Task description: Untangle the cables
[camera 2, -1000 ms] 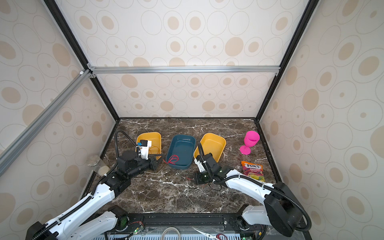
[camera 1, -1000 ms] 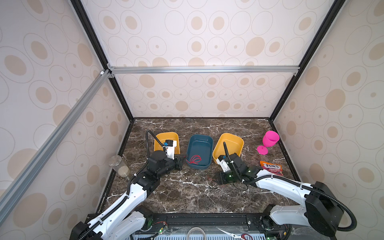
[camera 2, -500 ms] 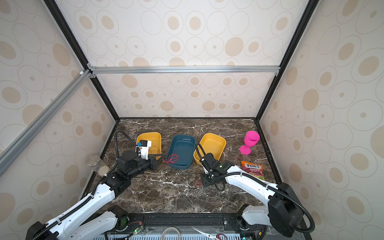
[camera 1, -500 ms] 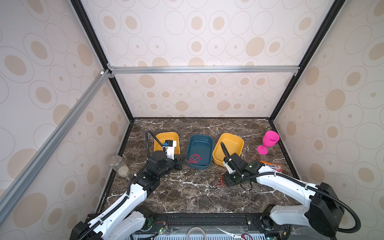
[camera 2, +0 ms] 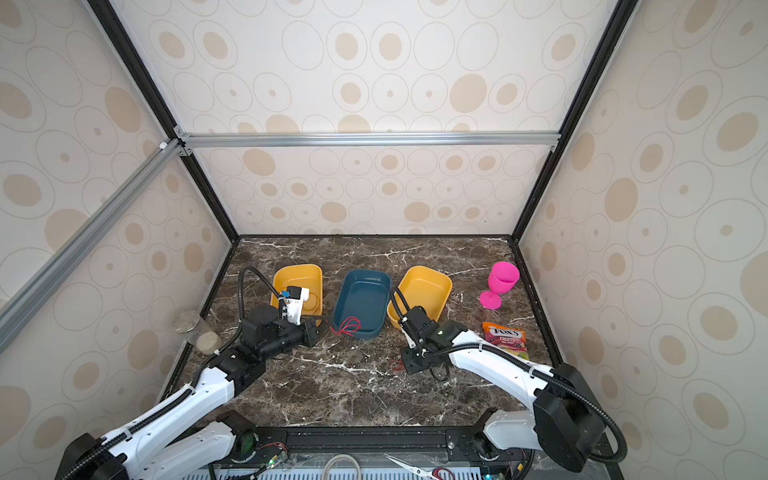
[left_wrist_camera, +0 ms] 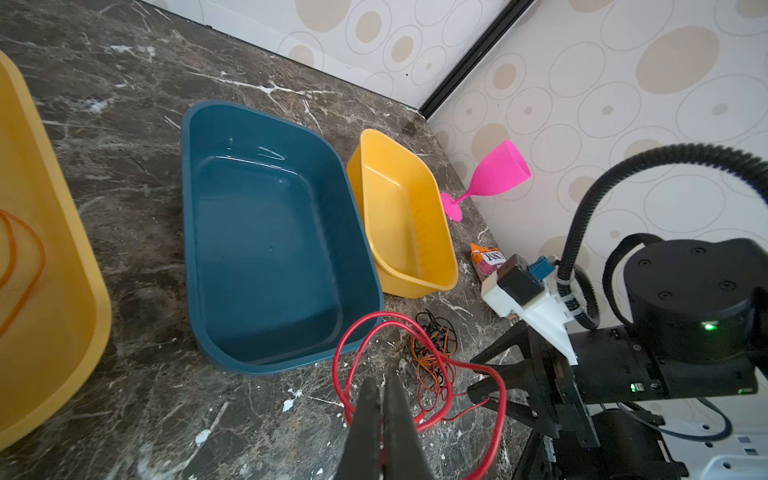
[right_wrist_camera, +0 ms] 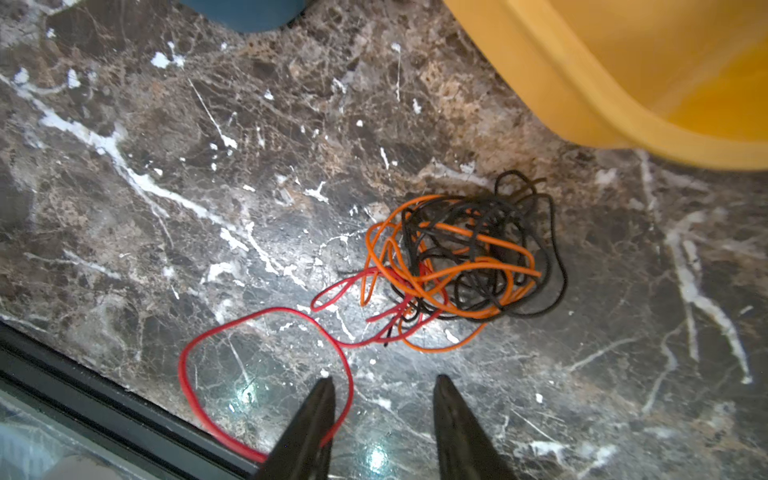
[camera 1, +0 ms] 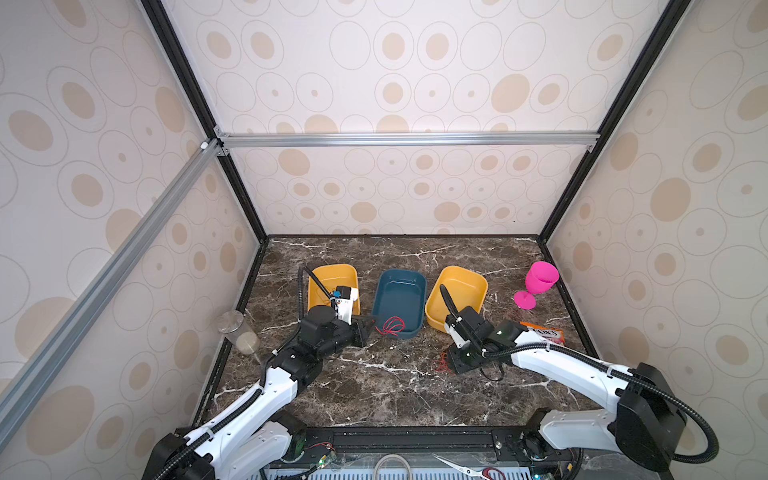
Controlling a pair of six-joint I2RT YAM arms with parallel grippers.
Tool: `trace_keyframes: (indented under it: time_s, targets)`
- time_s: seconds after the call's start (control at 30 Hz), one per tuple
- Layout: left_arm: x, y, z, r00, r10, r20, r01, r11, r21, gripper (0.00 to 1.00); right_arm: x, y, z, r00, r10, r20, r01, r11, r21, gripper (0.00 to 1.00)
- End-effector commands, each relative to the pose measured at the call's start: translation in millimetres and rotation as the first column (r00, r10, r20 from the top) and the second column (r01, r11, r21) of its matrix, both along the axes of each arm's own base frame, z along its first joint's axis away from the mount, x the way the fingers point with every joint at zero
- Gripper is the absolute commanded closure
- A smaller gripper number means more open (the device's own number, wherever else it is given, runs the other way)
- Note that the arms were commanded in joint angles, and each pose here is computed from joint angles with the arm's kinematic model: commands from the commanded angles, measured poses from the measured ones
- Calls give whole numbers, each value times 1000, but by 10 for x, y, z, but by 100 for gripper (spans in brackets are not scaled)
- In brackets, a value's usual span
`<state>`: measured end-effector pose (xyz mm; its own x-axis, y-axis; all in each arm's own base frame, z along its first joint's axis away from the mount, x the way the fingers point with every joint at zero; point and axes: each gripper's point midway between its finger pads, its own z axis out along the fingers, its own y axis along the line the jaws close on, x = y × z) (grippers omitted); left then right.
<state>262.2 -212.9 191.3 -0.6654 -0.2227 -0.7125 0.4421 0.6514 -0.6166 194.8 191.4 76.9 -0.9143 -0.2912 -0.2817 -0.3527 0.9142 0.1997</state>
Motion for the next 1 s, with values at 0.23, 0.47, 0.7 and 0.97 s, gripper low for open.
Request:
trace_keyframes:
  time_s: [0.23, 0.47, 0.7, 0.97]
  targets:
    - [-41, -208, 192, 999, -29, 35, 33, 992, -121, 100, 167, 722, 671, 967, 54, 251, -169, 869, 465, 61]
    - [-54, -293, 224, 998, -46, 33, 50, 986, -156, 100, 141, 1001, 865, 940, 84, 331, -278, 750, 600, 60]
    - [-89, -348, 253, 997, -63, 36, 69, 981, -179, 100, 178, 1126, 942, 901, 58, 430, -349, 686, 638, 57]
    - [-108, -356, 239, 997, -68, 33, 72, 981, -179, 100, 259, 1191, 1063, 861, 22, 508, -400, 647, 650, 53]
